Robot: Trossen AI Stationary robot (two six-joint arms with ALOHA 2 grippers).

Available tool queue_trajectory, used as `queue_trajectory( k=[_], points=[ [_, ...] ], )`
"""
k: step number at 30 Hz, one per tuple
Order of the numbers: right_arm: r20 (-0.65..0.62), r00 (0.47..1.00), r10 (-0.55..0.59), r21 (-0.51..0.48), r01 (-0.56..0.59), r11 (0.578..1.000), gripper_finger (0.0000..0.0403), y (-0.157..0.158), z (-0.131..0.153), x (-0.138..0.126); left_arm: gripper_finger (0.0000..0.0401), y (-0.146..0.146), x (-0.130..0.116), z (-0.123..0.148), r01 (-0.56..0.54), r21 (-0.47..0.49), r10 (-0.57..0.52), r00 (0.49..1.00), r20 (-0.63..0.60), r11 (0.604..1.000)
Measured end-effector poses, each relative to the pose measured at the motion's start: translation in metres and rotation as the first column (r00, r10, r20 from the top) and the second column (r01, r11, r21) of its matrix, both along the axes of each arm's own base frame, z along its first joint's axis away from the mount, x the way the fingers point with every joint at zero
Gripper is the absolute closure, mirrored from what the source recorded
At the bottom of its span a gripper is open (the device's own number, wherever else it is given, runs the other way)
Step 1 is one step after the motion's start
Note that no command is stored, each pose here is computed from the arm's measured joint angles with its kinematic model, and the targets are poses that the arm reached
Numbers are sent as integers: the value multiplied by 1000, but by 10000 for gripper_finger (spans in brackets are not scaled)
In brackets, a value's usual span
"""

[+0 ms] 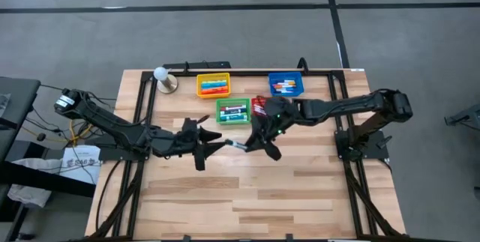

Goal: Pick & Place Markers
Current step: Put the dark green marker into the green bin

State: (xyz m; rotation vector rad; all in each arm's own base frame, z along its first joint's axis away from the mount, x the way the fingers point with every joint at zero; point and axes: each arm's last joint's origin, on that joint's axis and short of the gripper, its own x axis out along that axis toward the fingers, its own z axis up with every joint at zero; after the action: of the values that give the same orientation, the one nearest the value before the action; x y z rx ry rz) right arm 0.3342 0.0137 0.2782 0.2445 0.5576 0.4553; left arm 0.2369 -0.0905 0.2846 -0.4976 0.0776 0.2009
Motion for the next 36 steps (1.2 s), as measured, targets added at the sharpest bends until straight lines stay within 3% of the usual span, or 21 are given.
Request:
queue_trajectory(
  k=[7, 25, 30, 36],
  points=[
    [61, 995, -73, 181, 61, 982, 351, -14, 14, 6, 183, 2, 2, 8, -2, 95, -4, 998, 58, 996],
    [129, 983, -133, 247, 98, 964, 351, -20, 22, 12, 173, 34, 13, 19, -31, 116, 13, 988, 151, 993],
    [140, 978, -158, 243, 121, 963, 351, -21, 23, 13, 200, 39, 14, 19, -50, 113, 31, 987, 158, 992],
    [145, 974, -177, 237, 139, 961, 351, -28, 23, 12, 281, 47, 16, 20, -30, 113, 11, 986, 168, 993]
  ],
)
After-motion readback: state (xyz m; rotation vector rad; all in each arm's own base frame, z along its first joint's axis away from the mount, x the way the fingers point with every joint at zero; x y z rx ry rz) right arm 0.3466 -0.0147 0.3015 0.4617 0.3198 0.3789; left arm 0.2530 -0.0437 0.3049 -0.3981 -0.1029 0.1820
